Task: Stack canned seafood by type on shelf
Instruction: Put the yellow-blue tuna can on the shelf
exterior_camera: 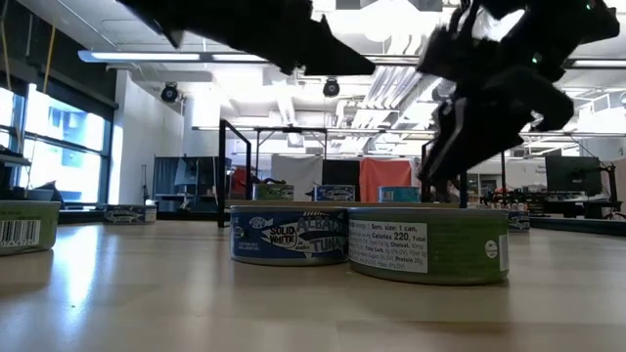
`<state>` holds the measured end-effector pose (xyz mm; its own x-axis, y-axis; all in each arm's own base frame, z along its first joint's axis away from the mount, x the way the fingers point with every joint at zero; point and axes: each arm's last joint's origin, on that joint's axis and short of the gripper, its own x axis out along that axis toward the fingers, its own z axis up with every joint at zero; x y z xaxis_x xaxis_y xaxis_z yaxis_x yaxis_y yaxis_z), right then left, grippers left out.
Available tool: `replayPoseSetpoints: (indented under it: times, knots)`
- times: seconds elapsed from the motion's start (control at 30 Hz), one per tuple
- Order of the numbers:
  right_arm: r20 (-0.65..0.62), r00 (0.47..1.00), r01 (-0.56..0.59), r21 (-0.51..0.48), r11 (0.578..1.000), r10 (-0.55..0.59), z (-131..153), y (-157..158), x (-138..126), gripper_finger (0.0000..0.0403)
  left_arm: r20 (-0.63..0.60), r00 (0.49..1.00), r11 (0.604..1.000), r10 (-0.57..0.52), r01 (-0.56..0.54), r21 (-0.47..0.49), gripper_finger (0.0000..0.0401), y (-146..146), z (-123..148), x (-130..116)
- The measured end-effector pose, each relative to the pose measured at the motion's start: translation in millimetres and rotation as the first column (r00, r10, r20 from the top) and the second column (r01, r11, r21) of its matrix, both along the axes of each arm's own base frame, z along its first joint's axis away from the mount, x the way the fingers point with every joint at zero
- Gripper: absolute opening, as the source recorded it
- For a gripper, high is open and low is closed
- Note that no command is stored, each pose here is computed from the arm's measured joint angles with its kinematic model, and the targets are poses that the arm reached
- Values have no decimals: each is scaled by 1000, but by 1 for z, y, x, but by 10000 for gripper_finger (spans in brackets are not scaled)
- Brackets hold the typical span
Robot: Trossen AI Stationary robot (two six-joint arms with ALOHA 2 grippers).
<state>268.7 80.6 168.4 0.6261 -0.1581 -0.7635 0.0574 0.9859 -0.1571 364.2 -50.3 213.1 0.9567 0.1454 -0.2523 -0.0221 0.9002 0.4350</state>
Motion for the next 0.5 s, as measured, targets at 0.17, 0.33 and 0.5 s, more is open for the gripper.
replayPoseSetpoints:
  times: [0.17,0.33,0.5]
  knots:
    - [46,997,-64,-110,992,69,4,4,3,171,-45,994,992,99,-95,86,0,-9,4,-9]
    - [89,991,-83,-136,987,96,15,15,-4,162,-103,982,986,158,-150,77,0,-8,-2,-12]
    - [160,965,-196,-94,976,209,56,27,-19,161,-127,978,985,166,-158,66,0,-7,-6,-13]
